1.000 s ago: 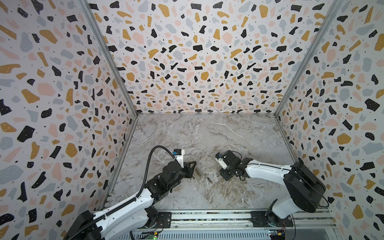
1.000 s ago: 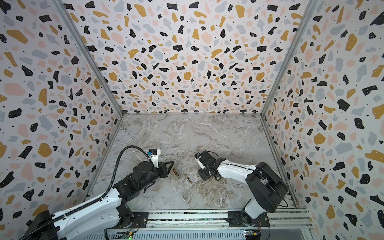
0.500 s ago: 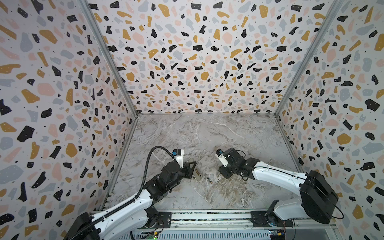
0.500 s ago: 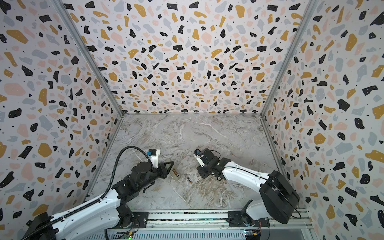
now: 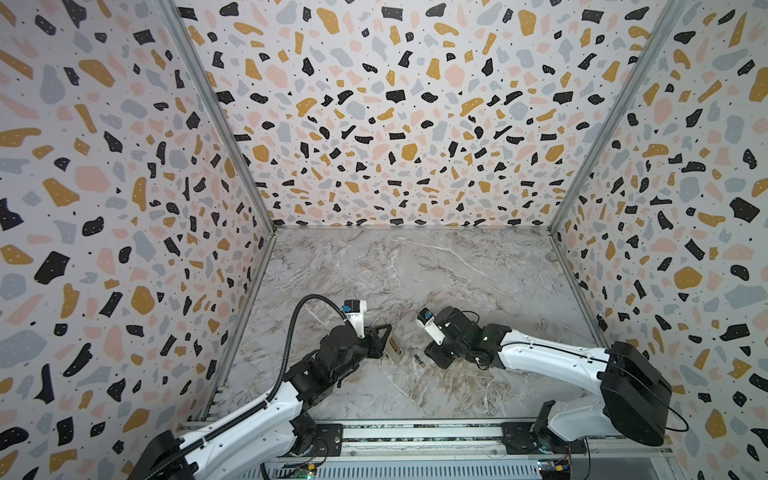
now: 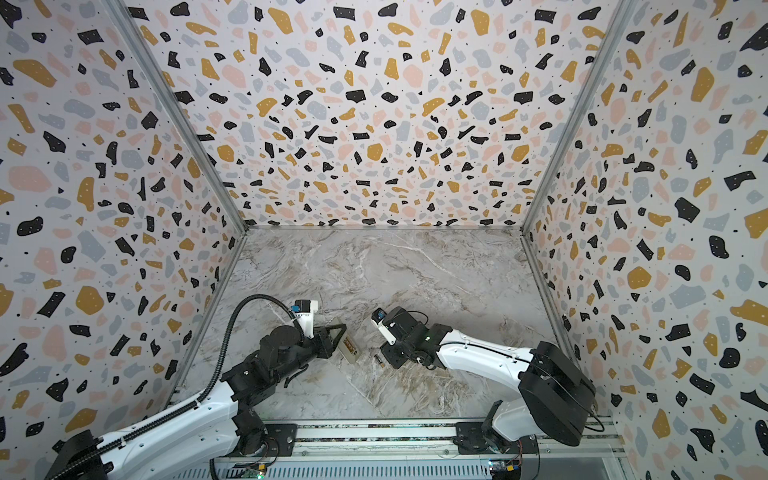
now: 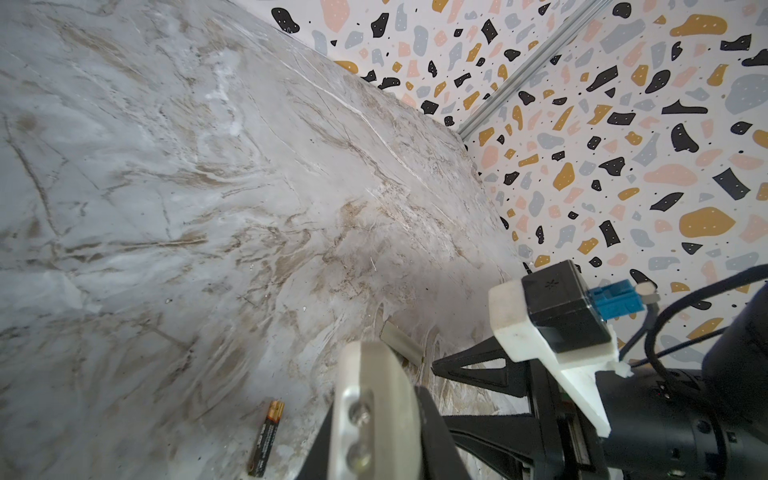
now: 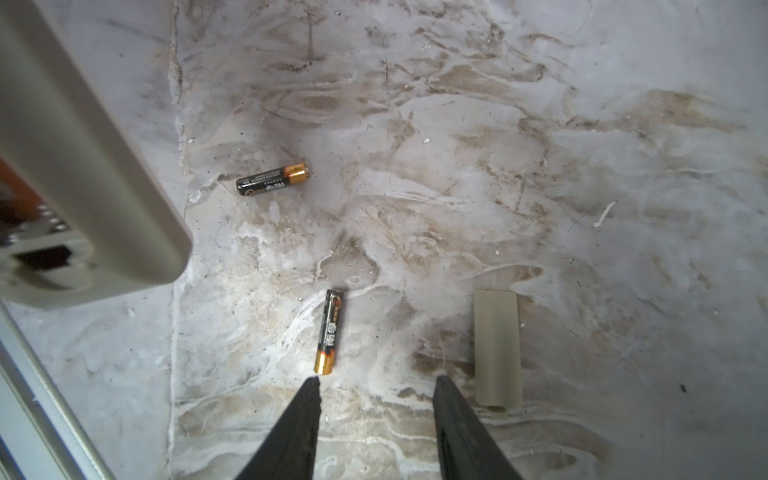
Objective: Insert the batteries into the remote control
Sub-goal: 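Lower the right gripper over the upright AA battery on the table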
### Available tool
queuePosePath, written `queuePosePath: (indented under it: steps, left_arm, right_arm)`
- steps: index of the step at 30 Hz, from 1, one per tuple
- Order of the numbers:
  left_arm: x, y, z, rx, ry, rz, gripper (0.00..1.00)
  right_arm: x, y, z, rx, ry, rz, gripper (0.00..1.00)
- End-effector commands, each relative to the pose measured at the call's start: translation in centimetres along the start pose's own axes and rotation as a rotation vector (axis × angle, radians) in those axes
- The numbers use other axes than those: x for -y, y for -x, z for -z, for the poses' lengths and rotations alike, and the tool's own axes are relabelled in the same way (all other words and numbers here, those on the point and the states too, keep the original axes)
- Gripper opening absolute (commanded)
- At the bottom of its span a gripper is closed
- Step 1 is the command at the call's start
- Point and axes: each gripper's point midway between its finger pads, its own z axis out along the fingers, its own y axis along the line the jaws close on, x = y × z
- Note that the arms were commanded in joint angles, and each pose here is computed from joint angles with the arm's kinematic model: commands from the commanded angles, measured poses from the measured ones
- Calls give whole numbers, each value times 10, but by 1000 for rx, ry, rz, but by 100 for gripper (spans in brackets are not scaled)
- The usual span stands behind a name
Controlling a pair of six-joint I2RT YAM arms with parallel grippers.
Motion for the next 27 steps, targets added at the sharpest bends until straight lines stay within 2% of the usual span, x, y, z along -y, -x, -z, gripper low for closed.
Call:
queuePosePath:
  steps: [1, 15, 27]
  left_arm:
    - [3, 4, 2, 26, -26, 13, 0]
    - [-3, 1, 8, 31, -19, 11, 0]
    - [-4, 0, 10, 31, -23, 20, 0]
  right_arm:
    - [-11, 14, 1, 30, 28, -8, 47]
    - [-27, 14, -16, 3, 59, 8, 45]
    - [-31, -6, -29, -52, 53, 4, 40]
